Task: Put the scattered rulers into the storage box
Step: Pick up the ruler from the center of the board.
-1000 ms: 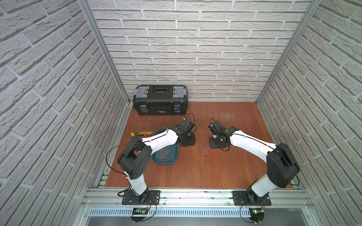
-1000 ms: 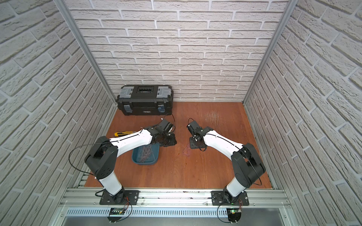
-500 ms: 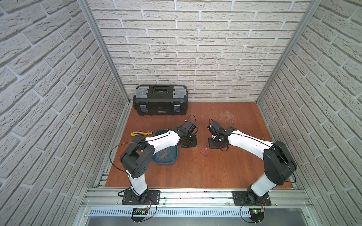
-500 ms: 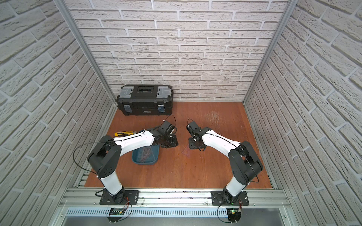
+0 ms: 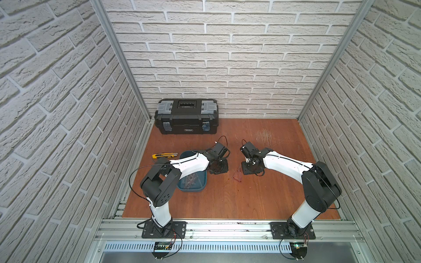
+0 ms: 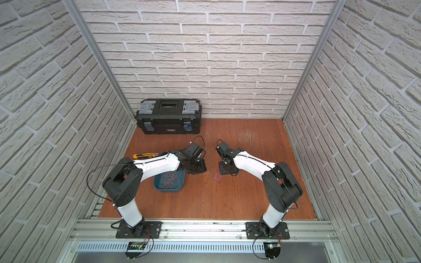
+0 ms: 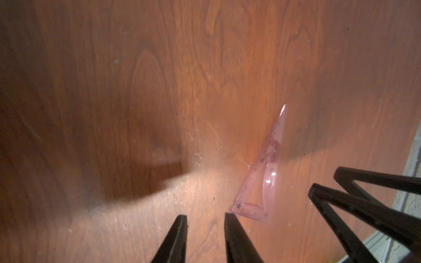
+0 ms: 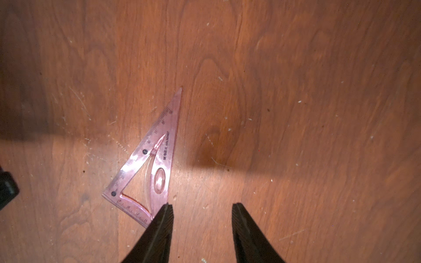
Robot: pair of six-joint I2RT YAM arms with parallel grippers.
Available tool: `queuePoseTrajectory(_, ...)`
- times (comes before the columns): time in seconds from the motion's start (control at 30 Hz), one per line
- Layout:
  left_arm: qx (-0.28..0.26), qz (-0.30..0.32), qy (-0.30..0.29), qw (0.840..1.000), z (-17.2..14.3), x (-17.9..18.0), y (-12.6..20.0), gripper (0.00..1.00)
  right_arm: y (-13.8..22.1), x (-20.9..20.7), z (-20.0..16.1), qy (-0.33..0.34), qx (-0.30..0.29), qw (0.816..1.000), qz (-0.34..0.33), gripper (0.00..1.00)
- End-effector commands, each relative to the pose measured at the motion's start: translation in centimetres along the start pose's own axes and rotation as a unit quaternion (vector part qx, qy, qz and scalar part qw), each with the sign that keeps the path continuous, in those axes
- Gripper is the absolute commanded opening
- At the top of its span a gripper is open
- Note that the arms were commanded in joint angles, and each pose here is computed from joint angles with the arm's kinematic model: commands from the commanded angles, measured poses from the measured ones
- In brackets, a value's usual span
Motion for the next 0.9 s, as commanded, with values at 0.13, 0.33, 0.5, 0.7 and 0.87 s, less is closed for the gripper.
queuePoseTrajectory(0.13,-0.003,0.002,0.004,1.000,-0.4,0.3,-0.3,0.33,-0.6,1.0,0.2,0.015,0.002,1.000,0.003,0.46)
queuePoseTrajectory(0.33,-0.003,0.003,0.005,1.000,-0.5,0.4,-0.2,0.33,-0.6,2.2,0.2,0.023,0.002,1.000,0.011,0.46)
queuePoseTrajectory(0.5,-0.004,0.004,0.004,1.000,-0.6,0.5,-0.1,0.33,-0.7,3.1,0.3,0.032,0.002,0.999,0.013,0.46)
queuePoseTrajectory(0.7,-0.007,0.005,0.004,1.000,-0.7,0.6,0.1,0.33,-0.9,3.6,0.3,0.037,0.006,0.999,0.012,0.46)
queuePoseTrajectory(0.87,-0.008,0.006,0.005,1.000,-0.8,0.7,0.3,0.33,-1.1,3.9,0.2,0.040,0.008,0.999,0.011,0.46)
Point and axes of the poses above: each gripper's point midway between its finger pads, its own y axis back along the fingers, its own x axis along the line the jaws close on, z = x × y, the point moved 7 cm from there along y, back along the fingers, and after that the axes turned 1 degree about -y, right-handed, at the moved point
